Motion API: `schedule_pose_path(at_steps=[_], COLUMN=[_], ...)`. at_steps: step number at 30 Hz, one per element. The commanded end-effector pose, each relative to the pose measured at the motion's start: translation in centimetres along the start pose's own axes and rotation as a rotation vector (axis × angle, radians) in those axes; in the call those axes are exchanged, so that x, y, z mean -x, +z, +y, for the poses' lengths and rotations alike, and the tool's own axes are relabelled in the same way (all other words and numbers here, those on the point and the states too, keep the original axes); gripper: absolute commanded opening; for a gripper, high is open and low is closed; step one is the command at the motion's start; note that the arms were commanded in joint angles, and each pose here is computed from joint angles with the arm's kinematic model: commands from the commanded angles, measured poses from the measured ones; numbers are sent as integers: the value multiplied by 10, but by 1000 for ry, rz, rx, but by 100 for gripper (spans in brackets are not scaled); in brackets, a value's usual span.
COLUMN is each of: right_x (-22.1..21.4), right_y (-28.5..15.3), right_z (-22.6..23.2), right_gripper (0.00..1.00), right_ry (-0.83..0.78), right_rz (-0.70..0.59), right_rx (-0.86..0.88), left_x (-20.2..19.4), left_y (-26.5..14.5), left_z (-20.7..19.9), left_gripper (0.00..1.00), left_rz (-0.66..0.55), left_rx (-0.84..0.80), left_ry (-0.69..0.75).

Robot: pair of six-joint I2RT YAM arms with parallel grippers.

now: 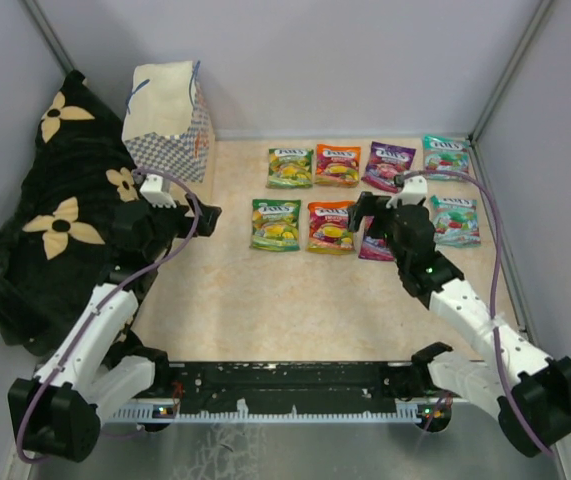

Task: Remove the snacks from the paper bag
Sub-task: Reset both arms

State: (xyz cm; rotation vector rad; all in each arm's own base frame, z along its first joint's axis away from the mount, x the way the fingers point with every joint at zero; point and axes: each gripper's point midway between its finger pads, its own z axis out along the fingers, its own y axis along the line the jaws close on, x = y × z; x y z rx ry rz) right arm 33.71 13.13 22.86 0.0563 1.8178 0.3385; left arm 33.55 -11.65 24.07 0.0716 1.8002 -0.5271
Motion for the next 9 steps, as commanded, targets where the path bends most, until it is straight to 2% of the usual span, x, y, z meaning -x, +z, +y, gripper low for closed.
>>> schedule_pose_path(at_steps=[1, 4, 9], right_x=[6, -12, -18], right_y=[-14, -21, -24], right_z=[-6, -17, -20], right_gripper=[99, 99, 99], right_ry=[70, 55, 56], right_rz=[-85, -64, -53], right_rx=[-9, -33, -41], left_x=[33, 37, 38], left_y=[-5, -6, -5], left_z=[4, -4, -4], left_gripper=[100, 100, 100], left_rz=[-179, -212, -201], left_rx=[23, -25, -24], left_ry=[37, 41, 51])
